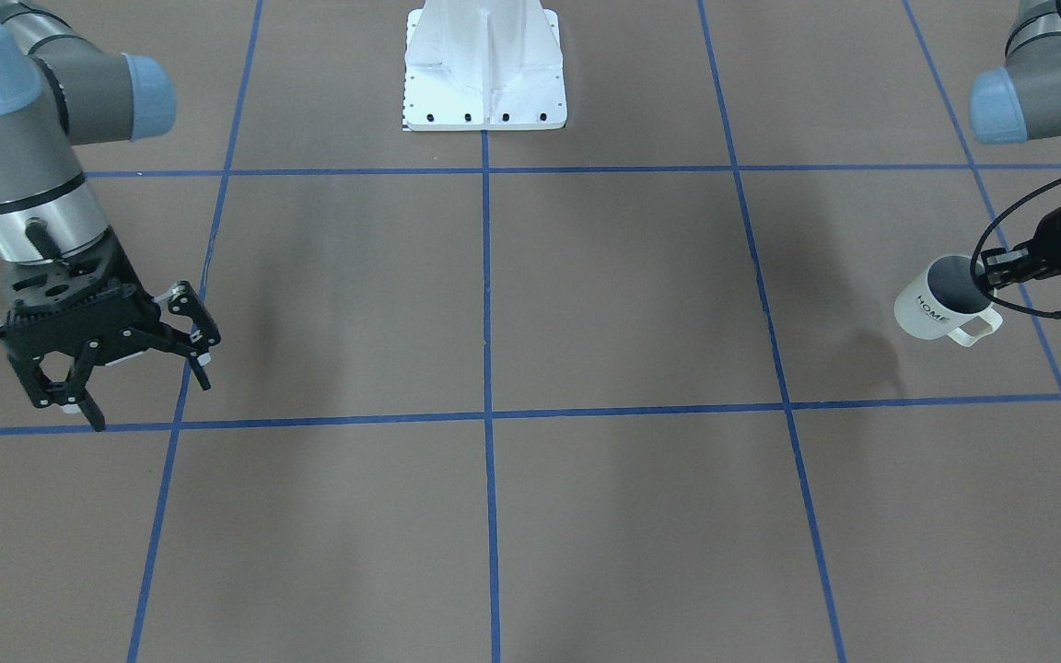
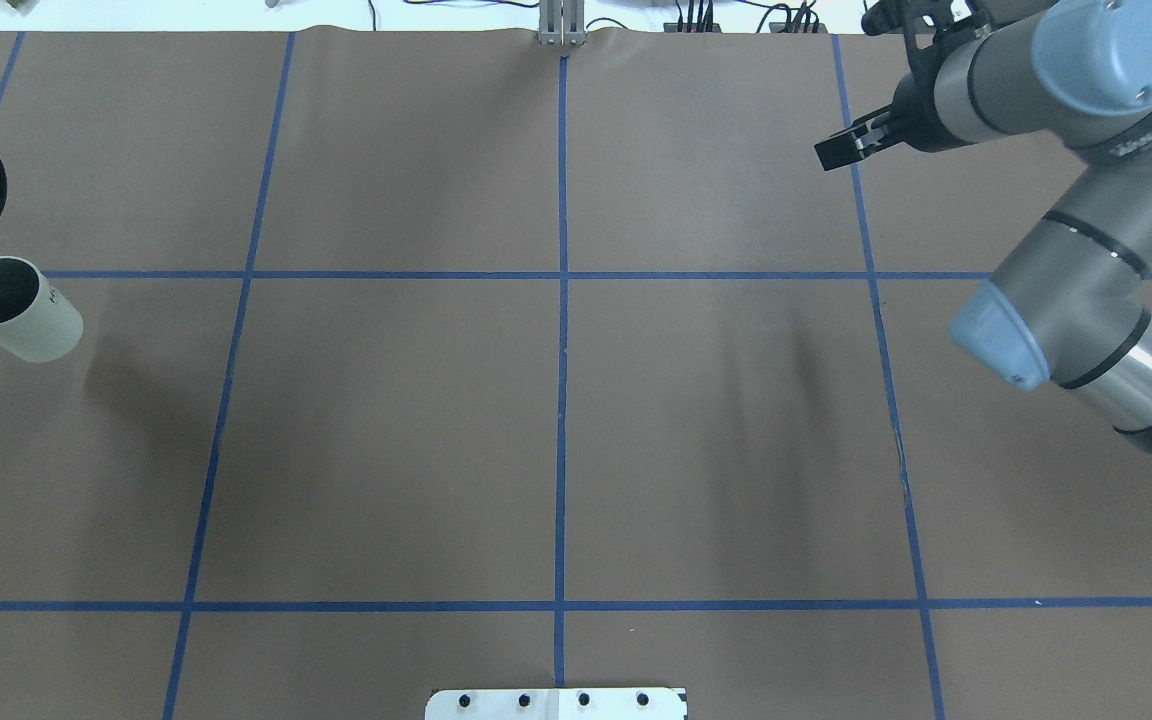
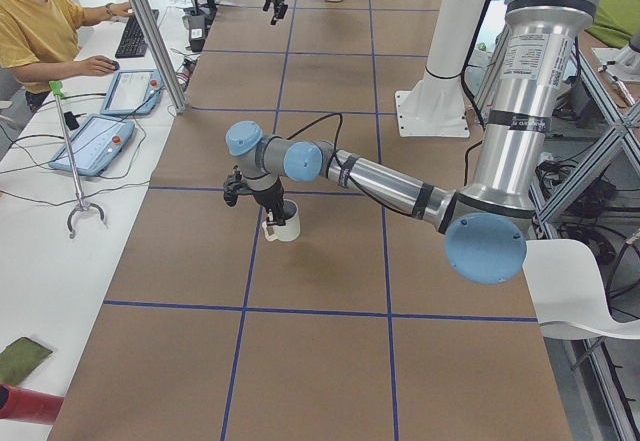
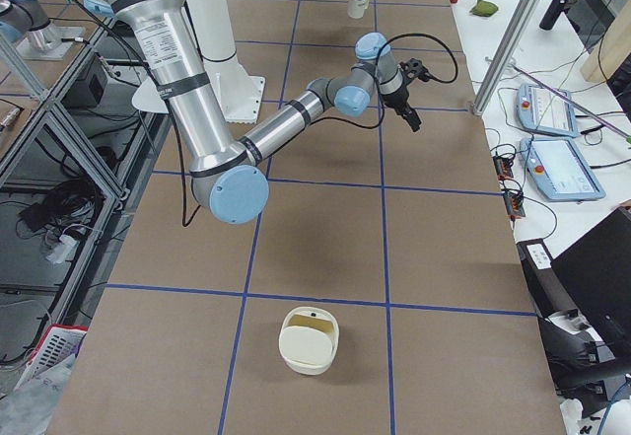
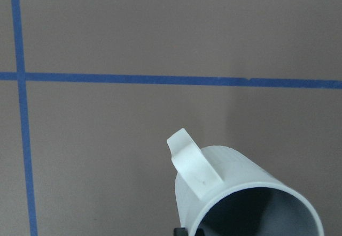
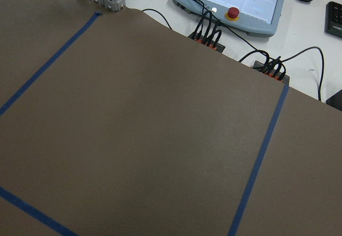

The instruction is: Left arm hands cup to right arm to dump lemon

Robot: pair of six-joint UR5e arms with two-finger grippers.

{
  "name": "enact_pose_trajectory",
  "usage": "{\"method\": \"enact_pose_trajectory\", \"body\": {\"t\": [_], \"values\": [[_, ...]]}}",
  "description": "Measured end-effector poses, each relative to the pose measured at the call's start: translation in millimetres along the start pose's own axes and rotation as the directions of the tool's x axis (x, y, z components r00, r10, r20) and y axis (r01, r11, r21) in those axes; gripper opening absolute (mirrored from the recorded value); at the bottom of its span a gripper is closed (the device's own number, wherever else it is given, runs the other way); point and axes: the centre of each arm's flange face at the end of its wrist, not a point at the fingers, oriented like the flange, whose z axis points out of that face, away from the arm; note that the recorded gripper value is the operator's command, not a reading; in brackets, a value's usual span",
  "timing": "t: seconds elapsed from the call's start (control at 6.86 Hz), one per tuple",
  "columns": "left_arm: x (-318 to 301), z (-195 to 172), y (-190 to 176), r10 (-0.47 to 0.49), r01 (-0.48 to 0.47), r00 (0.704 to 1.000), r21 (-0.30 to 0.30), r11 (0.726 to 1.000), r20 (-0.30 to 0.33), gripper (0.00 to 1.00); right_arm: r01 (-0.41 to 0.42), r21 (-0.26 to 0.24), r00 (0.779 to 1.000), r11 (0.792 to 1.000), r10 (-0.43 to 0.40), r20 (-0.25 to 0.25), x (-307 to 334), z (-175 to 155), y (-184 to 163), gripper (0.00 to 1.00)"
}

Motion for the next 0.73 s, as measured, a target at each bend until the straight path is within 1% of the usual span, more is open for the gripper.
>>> {"method": "enact_pose_trajectory", "body": {"t": [0.15, 0.29, 0.44, 0.58, 0.73], "values": [[-6, 7, 2, -0.006, 0.006, 1.000, -0.011, 1.000, 0.001, 0.19, 0.021, -0.064, 0.999, 0.998, -0.019, 0.028, 25, -9, 1, 1.00], [-10, 11, 3, -0.009, 0.009, 1.000, -0.017, 1.000, 0.003, 0.24, 0.029, -0.105, 0.999, 0.994, -0.024, 0.047, 42, -15, 6, 1.00], [-12, 15, 3, -0.013, 0.013, 1.000, -0.022, 1.000, 0.004, 0.25, 0.027, -0.130, 0.998, 0.991, -0.019, 0.060, 51, -16, 13, 1.00], [-15, 18, 1, -0.015, 0.016, 1.000, -0.025, 1.000, 0.005, 0.34, 0.022, -0.148, 0.997, 0.989, -0.011, 0.073, 56, -16, 20, 1.00], [-14, 19, 0, -0.013, 0.013, 1.000, -0.021, 1.000, 0.001, 0.72, 0.014, -0.160, 0.996, 0.987, 0.000, 0.091, 60, -17, 24, 1.00]]}}
